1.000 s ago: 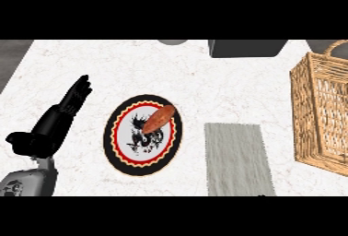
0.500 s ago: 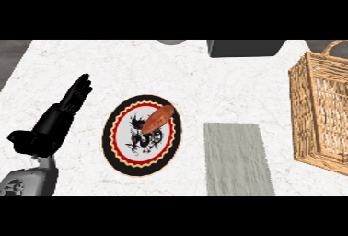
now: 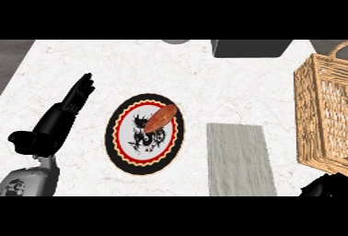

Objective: Pick the tomato from the placemat and place it in the basket

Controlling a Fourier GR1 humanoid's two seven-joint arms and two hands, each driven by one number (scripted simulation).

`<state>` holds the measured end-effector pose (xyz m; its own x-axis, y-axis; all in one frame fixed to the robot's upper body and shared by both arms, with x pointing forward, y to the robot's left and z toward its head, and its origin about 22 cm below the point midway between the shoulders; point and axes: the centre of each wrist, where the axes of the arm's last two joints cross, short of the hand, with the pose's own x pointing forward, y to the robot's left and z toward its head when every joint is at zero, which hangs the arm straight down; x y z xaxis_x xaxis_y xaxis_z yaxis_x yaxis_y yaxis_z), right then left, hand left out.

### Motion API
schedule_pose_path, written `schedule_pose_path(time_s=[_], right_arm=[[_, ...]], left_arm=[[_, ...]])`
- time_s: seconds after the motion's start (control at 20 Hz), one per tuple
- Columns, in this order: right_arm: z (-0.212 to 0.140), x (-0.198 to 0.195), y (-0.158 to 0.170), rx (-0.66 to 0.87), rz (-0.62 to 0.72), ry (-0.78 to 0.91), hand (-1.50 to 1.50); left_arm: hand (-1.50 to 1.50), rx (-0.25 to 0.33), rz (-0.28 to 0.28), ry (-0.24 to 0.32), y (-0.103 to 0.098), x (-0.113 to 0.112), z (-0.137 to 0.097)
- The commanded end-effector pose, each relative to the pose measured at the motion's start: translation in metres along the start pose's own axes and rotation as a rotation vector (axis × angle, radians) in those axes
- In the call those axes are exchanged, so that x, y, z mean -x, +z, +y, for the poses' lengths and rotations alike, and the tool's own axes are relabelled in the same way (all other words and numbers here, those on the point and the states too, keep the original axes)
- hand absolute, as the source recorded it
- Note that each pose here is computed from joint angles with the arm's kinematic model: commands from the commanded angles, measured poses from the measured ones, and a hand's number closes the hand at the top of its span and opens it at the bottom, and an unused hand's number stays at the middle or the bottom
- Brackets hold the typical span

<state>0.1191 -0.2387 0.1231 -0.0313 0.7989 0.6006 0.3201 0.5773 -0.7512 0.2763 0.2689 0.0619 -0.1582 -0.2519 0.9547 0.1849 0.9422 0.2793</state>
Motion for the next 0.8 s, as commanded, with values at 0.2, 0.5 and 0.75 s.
schedule_pose_path(time_s=[0.2, 0.5, 0.75], right_arm=[[-0.055, -0.031, -0.046, 0.154, 0.068, -0.149, 1.50], [-0.085, -0.012, -0.113, 0.307, 0.138, -0.219, 1.50], [-0.126, 0.011, -0.159, 0.319, 0.210, -0.201, 1.50]], left_arm=[[0.00, 0.004, -0.009, -0.004, -0.002, -0.002, -0.006], [0.00, 0.008, 0.006, 0.019, -0.006, 0.006, -0.008], [0.00, 0.000, -0.005, -0.012, -0.012, -0.001, 0.003]])
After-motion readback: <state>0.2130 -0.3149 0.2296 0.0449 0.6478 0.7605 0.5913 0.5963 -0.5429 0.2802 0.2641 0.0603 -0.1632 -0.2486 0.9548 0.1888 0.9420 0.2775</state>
